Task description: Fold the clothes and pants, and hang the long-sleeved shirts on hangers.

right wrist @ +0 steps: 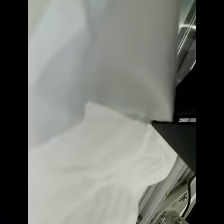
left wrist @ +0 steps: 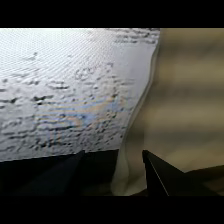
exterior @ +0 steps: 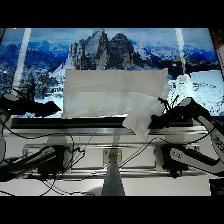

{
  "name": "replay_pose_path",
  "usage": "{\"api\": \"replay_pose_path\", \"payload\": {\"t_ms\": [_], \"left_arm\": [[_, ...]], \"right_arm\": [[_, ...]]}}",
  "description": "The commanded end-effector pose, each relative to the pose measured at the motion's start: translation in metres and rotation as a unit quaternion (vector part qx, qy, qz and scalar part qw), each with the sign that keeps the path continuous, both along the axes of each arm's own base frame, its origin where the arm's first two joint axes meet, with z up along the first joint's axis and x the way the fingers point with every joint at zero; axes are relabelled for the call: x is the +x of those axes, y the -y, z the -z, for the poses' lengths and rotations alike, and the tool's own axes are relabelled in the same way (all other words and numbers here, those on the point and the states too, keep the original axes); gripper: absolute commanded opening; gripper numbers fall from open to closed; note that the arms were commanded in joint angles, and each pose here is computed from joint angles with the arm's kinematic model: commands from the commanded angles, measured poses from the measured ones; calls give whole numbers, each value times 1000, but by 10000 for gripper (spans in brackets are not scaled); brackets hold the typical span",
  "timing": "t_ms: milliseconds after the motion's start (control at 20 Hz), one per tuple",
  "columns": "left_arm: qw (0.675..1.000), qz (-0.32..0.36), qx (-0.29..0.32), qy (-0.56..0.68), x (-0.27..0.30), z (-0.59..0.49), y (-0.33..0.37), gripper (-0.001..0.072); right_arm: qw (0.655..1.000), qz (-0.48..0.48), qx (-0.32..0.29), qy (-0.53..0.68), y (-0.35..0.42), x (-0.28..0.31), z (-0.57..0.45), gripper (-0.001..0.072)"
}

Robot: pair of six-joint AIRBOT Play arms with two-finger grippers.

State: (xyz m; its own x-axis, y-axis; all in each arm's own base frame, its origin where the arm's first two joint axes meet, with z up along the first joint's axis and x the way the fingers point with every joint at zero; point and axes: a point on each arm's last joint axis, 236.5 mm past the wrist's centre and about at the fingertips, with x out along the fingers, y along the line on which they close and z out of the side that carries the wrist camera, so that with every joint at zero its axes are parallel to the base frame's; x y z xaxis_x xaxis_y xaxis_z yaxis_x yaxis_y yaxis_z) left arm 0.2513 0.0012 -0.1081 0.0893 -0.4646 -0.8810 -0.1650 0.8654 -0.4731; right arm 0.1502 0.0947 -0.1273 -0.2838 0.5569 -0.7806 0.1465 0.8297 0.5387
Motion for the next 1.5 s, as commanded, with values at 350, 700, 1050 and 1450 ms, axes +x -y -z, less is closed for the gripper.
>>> {"api": "replay_pose_path", "payload": {"t_ms": [350,700,1050,1450], "left_arm": [[990,115,-19,-81,-43,16,28,419],[989,122,-15,-85,-45,15,26,10],[986,78,-91,120,77,-63,51,12],[935,-72,29,346,235,-118,20,10]], "right_arm": [[996,56,-27,64,5,39,13,15],[994,79,7,75,-8,58,-4,14],[978,70,70,186,-19,145,-88,14],[874,278,1,398,34,305,-150,13]]}}
